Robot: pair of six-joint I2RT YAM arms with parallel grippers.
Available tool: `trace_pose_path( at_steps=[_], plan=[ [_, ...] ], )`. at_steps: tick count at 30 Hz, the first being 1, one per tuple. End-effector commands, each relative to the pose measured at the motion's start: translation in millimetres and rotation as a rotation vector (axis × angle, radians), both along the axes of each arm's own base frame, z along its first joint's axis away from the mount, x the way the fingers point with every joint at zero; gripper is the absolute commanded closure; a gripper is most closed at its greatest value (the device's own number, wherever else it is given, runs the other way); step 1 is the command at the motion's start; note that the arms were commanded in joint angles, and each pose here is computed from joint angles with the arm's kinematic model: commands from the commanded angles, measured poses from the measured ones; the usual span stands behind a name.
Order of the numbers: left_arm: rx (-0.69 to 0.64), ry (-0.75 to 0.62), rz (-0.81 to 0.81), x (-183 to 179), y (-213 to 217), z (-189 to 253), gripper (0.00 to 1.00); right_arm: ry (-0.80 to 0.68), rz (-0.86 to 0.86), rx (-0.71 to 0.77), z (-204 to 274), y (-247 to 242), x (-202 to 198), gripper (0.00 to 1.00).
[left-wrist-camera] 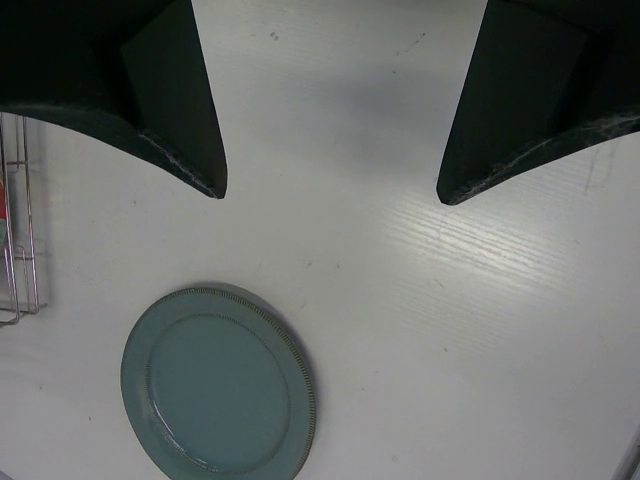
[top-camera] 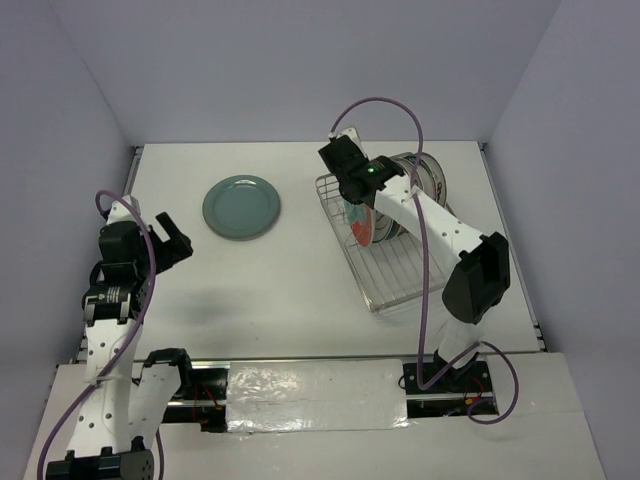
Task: Unload the plates from the dish rack
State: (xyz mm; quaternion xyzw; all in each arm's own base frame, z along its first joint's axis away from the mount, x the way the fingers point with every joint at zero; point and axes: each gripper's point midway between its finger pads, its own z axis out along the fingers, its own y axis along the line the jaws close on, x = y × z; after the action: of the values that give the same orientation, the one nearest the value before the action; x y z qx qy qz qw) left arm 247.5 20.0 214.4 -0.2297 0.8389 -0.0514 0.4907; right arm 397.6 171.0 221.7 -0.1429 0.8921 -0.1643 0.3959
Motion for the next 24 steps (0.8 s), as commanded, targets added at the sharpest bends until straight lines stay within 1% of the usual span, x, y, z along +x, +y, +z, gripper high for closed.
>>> trace_pose_path(
  at_steps=[1,6,7,9,10,11,12,13,14,15,16,17,18,19,20,21,22,23,24],
  plan=[
    [0.024,-0.049,-0.016,6,0,12,0.0,-0.165,-0.101,0.003,65,-14,7,1.0],
    [0.02,-0.045,-0.025,8,-1,18,0.0,-0.244,-0.131,0.023,122,-21,-8,1.0],
    [0.009,-0.054,-0.028,10,-3,22,0.0,-0.267,-0.13,0.043,141,-23,-14,1.0],
    [-0.009,-0.08,-0.051,14,-8,31,0.0,-0.285,-0.146,0.023,158,-29,-26,1.0],
    [-0.042,-0.099,-0.1,16,-19,37,0.0,-0.325,-0.144,0.047,178,-27,-33,1.0],
    [-0.064,-0.12,-0.145,18,-27,42,0.0,-0.343,-0.154,0.043,186,-30,-37,1.0],
    [-0.085,-0.178,-0.203,23,-38,56,0.0,-0.347,-0.145,0.047,193,-32,-45,1.0],
    [-0.15,-0.214,-0.346,22,-65,65,0.01,-0.354,-0.111,0.091,202,-25,-52,1.0],
    [-0.19,-0.252,-0.437,22,-81,76,0.0,-0.342,-0.079,0.128,203,-20,-56,1.0],
    [-0.245,-0.328,-0.532,26,-98,92,0.0,-0.34,-0.036,0.191,210,-17,-64,1.0],
    [-0.326,-0.365,-0.712,12,-126,105,0.0,-0.323,0.018,0.245,210,-8,-70,1.0],
    [-0.375,-0.398,-0.779,8,-136,114,0.0,-0.269,0.151,0.341,207,16,-79,1.0],
    [-0.496,-0.39,-0.809,2,-146,113,0.01,-0.282,0.238,0.428,214,27,-88,1.0],
    [-0.466,-0.527,-0.932,-7,-155,141,0.01,-0.27,0.318,0.492,215,37,-96,1.0],
    [-0.487,-0.549,-0.955,-10,-158,146,0.0,-0.262,0.393,0.558,219,47,-103,1.0],
    [-0.5,-0.565,-0.968,-14,-160,150,0.0,-0.24,0.536,0.672,224,65,-123,1.0],
    [-0.492,-0.57,-0.97,-14,-160,152,0.0,-0.24,0.562,0.728,228,65,-127,1.0],
    [-0.447,-0.583,-0.973,-14,-159,156,0.0,-0.256,0.608,0.778,233,67,-133,1.0],
    [-0.44,-0.565,-0.968,-12,-159,153,0.0,-0.232,0.698,0.837,237,77,-146,1.0]
  ],
)
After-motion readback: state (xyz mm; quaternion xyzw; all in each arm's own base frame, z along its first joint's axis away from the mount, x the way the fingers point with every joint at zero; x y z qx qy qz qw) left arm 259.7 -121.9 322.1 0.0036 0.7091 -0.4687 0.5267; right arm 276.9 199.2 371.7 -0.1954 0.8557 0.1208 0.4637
